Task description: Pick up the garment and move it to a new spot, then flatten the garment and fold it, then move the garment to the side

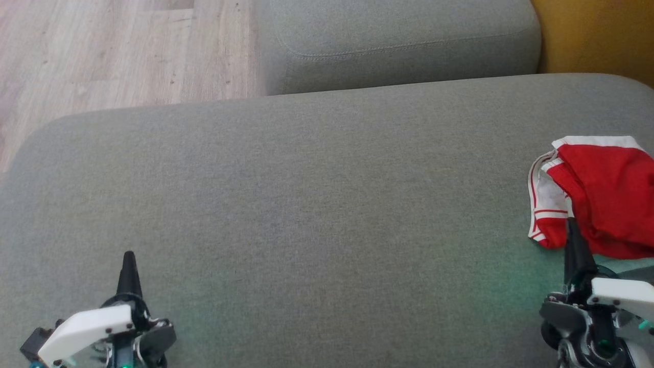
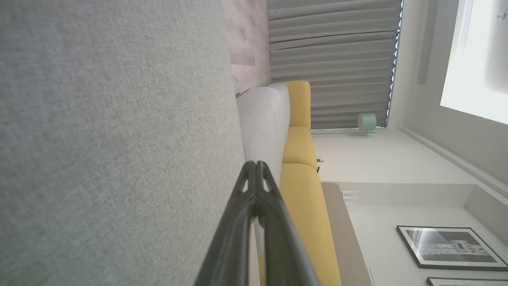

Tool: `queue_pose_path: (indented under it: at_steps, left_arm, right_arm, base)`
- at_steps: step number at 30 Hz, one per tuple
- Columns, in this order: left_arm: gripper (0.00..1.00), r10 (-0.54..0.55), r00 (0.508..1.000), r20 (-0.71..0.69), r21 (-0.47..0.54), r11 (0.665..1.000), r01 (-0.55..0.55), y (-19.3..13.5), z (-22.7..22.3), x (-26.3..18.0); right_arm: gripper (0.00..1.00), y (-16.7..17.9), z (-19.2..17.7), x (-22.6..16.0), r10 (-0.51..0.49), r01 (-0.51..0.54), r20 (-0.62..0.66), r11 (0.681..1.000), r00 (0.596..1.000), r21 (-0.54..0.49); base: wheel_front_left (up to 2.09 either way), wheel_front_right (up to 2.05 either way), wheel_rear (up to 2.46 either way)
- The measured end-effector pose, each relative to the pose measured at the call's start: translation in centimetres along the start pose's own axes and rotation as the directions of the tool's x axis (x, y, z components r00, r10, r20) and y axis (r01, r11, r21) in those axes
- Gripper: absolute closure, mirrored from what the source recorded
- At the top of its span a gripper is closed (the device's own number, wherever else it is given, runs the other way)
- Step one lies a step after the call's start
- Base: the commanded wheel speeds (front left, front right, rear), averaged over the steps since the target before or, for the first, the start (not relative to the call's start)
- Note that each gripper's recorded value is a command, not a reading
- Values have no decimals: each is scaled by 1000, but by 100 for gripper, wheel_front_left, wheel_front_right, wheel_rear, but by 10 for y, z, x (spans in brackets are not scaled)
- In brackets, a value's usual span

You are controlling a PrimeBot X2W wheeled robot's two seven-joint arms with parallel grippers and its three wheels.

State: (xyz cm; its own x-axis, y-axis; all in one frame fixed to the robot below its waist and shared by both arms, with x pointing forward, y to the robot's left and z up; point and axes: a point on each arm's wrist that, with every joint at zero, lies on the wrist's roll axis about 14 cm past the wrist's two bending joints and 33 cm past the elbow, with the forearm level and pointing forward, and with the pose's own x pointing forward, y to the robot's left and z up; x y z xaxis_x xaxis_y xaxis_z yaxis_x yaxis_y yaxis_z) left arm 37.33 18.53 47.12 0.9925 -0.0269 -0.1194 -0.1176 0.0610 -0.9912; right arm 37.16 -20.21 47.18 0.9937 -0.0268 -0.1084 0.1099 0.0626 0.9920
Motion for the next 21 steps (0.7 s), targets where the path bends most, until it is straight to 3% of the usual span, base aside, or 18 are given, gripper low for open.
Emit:
queue_pose_path:
  at_steps: [7, 21]
  left_arm:
    - [100, -18, 1000, -1, -62, 998, 18, -3, 2, 0]
    - [100, -18, 1000, -2, -64, 998, 18, -3, 2, 0]
  right_arm:
    - [100, 2, 2, 0, 10, -10, 0, 997, 1000, 73]
    - [100, 2, 3, 0, 11, -11, 4, 997, 1000, 75]
  base:
    - [0, 0, 0]
    - [0, 0, 0]
